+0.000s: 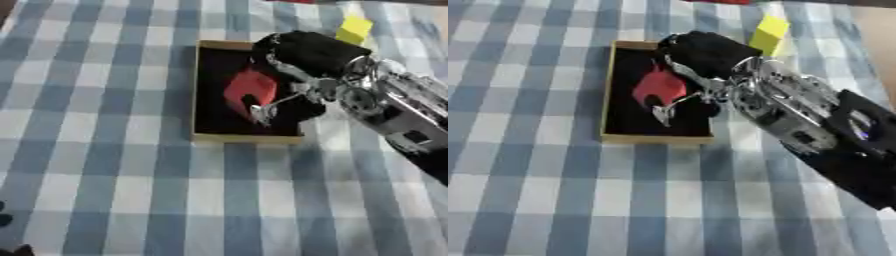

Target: Pick up objects on the table and place them in the box.

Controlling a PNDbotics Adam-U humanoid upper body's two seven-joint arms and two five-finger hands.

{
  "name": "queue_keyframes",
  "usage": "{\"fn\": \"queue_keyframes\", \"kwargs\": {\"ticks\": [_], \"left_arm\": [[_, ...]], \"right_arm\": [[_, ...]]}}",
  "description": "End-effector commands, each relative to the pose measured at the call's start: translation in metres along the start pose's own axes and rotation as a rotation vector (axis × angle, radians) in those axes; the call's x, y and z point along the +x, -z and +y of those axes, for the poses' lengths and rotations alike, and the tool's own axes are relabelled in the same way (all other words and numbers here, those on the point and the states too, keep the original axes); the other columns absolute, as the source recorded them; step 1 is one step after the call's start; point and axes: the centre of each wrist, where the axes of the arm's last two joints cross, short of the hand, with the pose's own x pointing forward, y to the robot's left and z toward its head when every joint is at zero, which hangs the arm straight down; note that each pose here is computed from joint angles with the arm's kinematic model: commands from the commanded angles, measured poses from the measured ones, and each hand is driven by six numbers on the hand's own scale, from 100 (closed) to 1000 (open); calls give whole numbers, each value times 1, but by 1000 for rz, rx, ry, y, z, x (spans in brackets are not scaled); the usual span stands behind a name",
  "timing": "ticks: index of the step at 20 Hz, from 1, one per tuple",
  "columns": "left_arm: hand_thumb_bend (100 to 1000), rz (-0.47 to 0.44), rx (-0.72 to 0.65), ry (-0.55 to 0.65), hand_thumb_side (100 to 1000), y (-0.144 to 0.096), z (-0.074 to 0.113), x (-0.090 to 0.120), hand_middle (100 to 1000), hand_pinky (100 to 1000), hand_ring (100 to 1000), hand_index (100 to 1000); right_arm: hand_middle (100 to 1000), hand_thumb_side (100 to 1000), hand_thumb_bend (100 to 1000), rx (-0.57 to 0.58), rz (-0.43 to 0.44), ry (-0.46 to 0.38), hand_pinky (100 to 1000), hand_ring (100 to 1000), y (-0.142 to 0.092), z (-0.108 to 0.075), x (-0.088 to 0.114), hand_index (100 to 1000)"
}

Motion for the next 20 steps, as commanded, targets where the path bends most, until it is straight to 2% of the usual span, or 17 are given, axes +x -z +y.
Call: {"fn": "queue_keyframes", "kwargs": {"ticks": [1,5,10,15,20], "left_arm": [[100,-29,16,0,214,4,3,0,572,652,681,412],[100,-27,15,1,213,4,4,0,572,652,681,412],[100,-23,15,1,210,2,5,0,572,652,681,413],[100,-16,11,5,203,0,6,-1,571,651,680,414],[100,-13,8,11,198,-3,7,-1,570,651,680,415]], "right_arm": [[777,616,202,-28,-8,-35,858,892,-4,-9,-2,905],[805,630,210,-41,-11,-48,875,908,-5,-11,-4,918],[794,598,170,-106,-22,-35,877,898,-7,-19,-11,917],[786,553,150,-218,-8,-24,878,894,-20,-37,-33,917],[785,542,125,-285,75,0,879,893,-41,-51,-60,919]]}}
